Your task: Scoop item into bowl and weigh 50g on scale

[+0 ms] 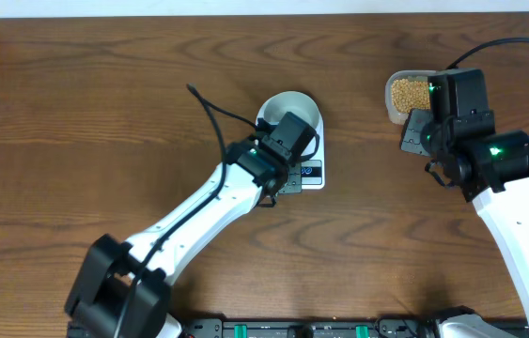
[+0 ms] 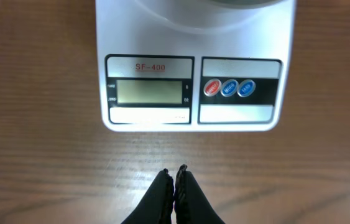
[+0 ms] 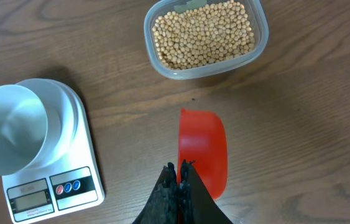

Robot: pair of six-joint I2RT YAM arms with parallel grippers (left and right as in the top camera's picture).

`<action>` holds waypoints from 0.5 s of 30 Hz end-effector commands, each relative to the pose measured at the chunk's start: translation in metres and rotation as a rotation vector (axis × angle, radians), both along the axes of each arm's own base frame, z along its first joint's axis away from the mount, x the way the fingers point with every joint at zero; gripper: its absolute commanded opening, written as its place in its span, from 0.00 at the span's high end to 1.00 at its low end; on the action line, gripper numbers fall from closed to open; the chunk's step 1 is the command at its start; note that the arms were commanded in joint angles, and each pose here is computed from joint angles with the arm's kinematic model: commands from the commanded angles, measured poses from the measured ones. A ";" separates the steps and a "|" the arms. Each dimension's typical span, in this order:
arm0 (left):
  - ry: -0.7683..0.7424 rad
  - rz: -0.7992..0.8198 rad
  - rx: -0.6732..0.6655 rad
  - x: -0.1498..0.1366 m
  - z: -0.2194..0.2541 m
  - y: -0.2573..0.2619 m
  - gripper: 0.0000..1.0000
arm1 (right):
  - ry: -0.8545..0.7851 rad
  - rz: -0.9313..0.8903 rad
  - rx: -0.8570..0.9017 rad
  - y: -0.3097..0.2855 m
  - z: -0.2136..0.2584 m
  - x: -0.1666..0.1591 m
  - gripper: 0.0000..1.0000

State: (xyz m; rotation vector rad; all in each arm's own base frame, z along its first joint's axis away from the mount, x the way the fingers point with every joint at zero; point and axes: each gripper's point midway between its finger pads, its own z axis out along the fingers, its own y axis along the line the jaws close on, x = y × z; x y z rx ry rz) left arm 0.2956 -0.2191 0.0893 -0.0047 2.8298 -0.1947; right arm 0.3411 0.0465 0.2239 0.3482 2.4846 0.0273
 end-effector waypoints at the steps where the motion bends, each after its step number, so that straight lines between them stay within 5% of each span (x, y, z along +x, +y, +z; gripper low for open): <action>1: 0.027 0.033 0.016 0.001 -0.019 -0.001 0.93 | -0.034 0.007 -0.001 -0.001 0.013 0.001 0.99; 15: -0.106 0.058 0.043 0.032 -0.018 -0.002 0.93 | -0.041 0.028 0.032 0.006 0.014 0.003 0.99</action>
